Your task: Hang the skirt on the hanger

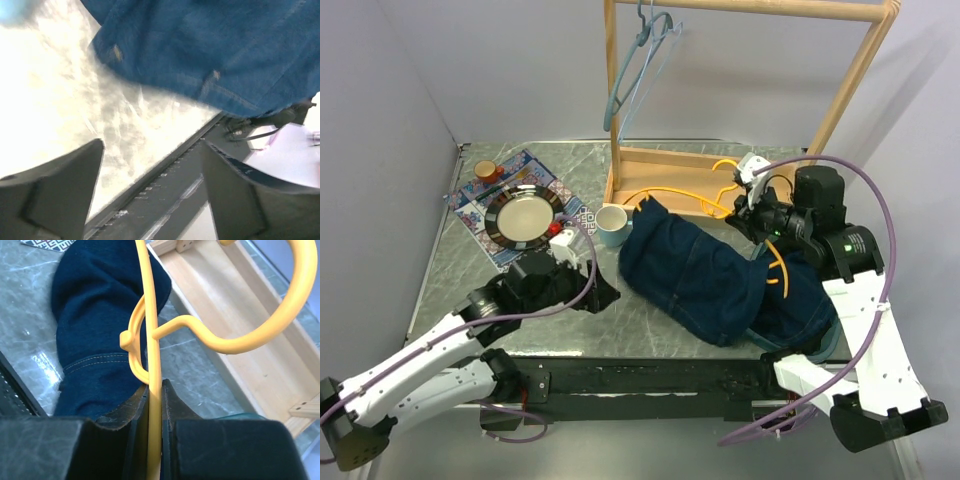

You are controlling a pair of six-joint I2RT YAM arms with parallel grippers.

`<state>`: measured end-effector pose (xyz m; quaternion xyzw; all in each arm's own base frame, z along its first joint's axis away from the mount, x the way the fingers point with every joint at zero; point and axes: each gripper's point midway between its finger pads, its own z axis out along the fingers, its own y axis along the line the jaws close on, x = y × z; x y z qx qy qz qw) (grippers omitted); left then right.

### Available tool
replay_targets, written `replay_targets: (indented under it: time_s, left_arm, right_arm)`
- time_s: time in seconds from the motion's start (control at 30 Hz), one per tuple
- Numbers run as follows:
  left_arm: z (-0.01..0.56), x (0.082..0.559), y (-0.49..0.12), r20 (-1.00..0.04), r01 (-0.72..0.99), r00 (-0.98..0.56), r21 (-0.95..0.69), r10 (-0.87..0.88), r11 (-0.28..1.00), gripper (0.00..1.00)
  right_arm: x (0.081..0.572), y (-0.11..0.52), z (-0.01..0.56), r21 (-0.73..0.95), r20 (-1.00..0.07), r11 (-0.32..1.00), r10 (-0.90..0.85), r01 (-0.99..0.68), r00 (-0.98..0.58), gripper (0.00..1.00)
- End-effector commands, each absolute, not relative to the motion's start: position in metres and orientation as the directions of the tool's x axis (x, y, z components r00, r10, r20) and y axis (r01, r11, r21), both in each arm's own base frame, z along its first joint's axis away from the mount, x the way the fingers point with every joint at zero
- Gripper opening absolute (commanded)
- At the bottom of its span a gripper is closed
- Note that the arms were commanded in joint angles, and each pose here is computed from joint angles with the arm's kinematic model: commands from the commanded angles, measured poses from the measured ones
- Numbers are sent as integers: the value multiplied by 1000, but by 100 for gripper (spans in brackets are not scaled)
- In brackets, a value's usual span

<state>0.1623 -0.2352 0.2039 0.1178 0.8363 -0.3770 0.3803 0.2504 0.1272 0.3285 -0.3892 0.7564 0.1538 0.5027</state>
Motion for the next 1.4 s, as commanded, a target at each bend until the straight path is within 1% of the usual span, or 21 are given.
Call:
replay_targets:
  time_s: [0.0,0.07,0.13,0.17,0.23,0.3,0.33,0.4,0.6,0.67,0.73,0.77,0.8,0.83,0.87,0.97,1.03,1.1,1.17,1.27,1.37]
  left_arm:
    - [303,164,-210,-913,657,-391,-363,-113,660,96]
    - [327,162,-204,-959,715,-272,-260,-84,649,99]
    - [350,153,-210,-985,802,-165,-161,-46,576,97]
    - [357,150,-218,-989,832,-142,-136,-30,537,97]
    - [362,136,-237,-995,908,-102,-90,7,409,97]
    - [356,136,-259,-992,944,-110,-85,61,319,97]
    - [354,127,-270,-991,969,-111,-90,80,230,98]
    - [347,133,-292,-982,979,-139,-116,131,165,98]
    - [337,140,-339,-953,982,-188,-188,237,24,89]
    - [331,143,-353,-940,977,-209,-214,271,10,86]
    - [307,137,-363,-908,970,-217,-240,358,-23,76]
    - [309,136,-366,-904,969,-216,-244,370,-30,69]
    - [302,130,-366,-884,960,-233,-275,405,-47,42]
    - [290,130,-369,-859,950,-260,-310,440,-44,27]
    - [292,130,-371,-855,946,-267,-319,445,-46,1]
    - [281,124,-366,-829,935,-285,-350,481,-48,1]
    - [288,129,-361,-853,951,-273,-308,444,-8,1]
    - [279,135,-352,-855,957,-282,-283,435,65,1]
    - [278,151,-337,-875,960,-266,-202,405,193,1]
    - [285,155,-319,-906,958,-206,-109,371,266,1]
    - [301,150,-304,-943,962,-127,-40,309,271,1]
  right_arm:
    - [233,135,353,-291,-886,532,-463,-795,15,0]
    - [218,142,347,-301,-879,450,-473,-841,61,0]
    - [204,145,339,-309,-866,373,-490,-875,97,0]
    - [195,151,338,-321,-864,314,-483,-894,141,0]
    - [183,153,334,-302,-867,270,-477,-914,146,0]
    - [171,158,332,-292,-872,211,-458,-933,170,0]
    - [167,160,332,-288,-875,193,-450,-938,176,0]
    - [158,164,329,-282,-875,140,-444,-949,194,0]
    - [146,165,323,-287,-869,98,-445,-953,216,0]
    - [144,164,323,-296,-866,95,-446,-950,225,0]
    - [142,164,321,-295,-865,92,-448,-951,225,0]
    - [142,164,321,-299,-863,86,-449,-950,231,0]
    - [140,164,319,-293,-863,80,-450,-953,228,0]
    - [140,164,317,-288,-863,76,-452,-955,225,0]
    - [139,164,315,-293,-861,67,-453,-954,233,0]
    - [137,164,308,-270,-863,53,-456,-961,217,0]
    - [137,165,302,-240,-869,48,-457,-970,192,0]
    - [134,170,295,-170,-891,46,-434,-984,134,17]
    - [130,175,279,-66,-907,24,-417,-998,50,36]
    - [123,184,266,74,-922,-28,-382,-997,-57,47]
    - [114,184,258,185,-905,-66,-400,-980,-144,50]
